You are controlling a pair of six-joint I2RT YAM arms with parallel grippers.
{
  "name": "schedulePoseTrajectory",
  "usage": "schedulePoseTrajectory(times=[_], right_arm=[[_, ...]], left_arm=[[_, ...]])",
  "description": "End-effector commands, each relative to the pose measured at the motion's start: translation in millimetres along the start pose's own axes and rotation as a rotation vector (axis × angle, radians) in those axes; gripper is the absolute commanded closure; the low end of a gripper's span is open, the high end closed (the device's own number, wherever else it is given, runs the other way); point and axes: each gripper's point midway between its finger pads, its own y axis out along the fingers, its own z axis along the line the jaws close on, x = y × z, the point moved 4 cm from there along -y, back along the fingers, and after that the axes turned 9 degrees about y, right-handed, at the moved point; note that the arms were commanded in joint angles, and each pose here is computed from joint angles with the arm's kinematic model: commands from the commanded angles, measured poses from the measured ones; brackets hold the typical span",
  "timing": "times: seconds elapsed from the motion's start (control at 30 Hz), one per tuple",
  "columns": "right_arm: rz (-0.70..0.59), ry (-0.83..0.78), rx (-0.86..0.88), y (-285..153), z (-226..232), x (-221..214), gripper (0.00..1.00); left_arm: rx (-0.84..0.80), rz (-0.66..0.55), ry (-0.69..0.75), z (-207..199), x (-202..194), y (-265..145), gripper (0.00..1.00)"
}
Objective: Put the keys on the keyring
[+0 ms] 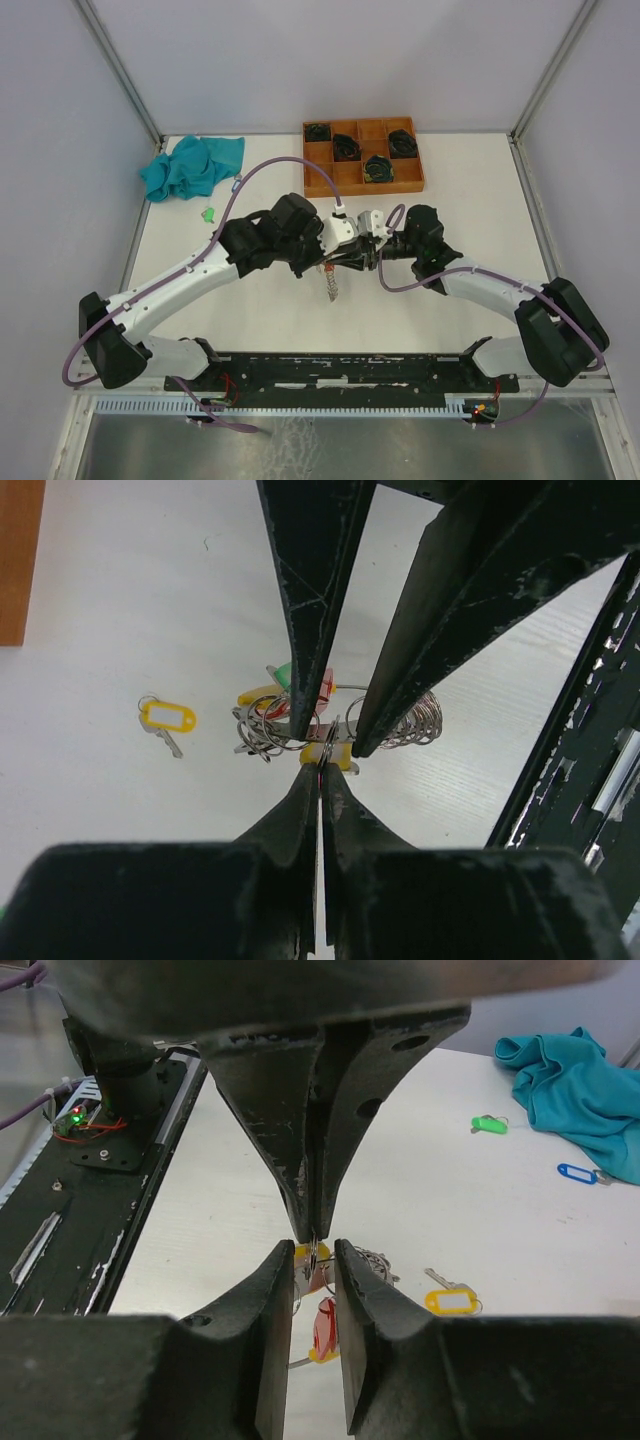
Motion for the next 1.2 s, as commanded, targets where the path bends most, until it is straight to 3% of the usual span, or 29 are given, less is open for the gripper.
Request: schedulePoseTrajectory(times=[0.0, 0.23, 0.6, 0.77, 1.17], right_arm=[[-0.027, -0.033, 0.033, 7, -1, 14, 0.72], [-0.011, -0.019, 0.041, 9, -3, 7, 0.78], [-0.026, -0.021, 0.007, 6, -4, 3, 0.74], [-0.060, -0.020, -0.089, -7, -14, 4, 0.71], [-0.102, -0.004, -0.016, -3, -7, 10, 0.71]], left_arm=[[0.021, -0.108, 0.048, 9, 29, -10, 0.97], [0.016, -0.127, 0.053, 8, 31, -12, 0.97], [0.048, -0.144, 0.052, 9, 28, -15, 0.97], [0.059, -0.139, 0.050, 10, 24, -15, 0.97], [0.046, -0.155, 0.045, 10, 31, -13, 0.97]])
